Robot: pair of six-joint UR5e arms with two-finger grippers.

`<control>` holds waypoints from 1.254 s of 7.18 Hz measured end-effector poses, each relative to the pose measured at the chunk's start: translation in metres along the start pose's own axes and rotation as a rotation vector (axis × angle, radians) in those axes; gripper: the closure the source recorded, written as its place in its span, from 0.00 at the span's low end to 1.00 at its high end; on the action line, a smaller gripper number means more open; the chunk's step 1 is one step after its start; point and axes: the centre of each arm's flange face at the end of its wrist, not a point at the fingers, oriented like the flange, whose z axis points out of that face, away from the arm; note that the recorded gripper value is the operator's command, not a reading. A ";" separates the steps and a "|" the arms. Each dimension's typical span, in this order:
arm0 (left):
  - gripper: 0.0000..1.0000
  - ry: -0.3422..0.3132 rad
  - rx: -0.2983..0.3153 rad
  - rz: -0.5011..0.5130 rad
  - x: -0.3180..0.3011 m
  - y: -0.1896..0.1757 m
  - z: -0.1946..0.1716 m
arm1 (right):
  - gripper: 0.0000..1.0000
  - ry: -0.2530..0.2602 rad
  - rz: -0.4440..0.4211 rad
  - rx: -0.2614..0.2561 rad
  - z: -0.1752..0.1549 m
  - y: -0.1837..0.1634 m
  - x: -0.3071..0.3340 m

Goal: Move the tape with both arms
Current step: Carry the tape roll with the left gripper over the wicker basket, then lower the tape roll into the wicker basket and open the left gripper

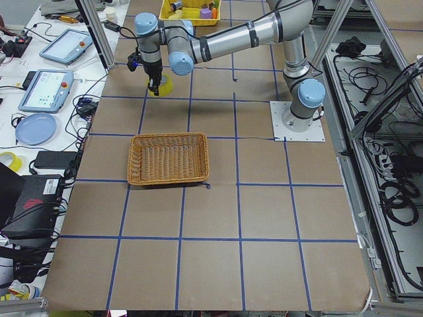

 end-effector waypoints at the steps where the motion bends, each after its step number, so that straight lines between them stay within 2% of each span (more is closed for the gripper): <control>1: 1.00 0.001 -0.006 0.027 -0.052 0.019 0.010 | 0.00 0.000 0.000 0.000 0.000 0.000 0.000; 4: 1.00 -0.011 -0.003 0.082 -0.167 0.072 0.049 | 0.00 -0.001 -0.002 0.003 -0.001 0.000 -0.001; 6: 1.00 -0.032 0.051 0.105 -0.194 0.101 0.092 | 0.00 -0.002 -0.002 0.003 -0.001 0.000 -0.001; 8: 0.98 -0.038 0.094 0.108 -0.193 0.113 0.118 | 0.00 -0.002 -0.002 0.003 -0.001 0.000 -0.001; 9: 0.47 -0.015 0.121 0.104 -0.190 0.112 0.123 | 0.00 -0.002 -0.002 0.003 0.000 0.000 -0.001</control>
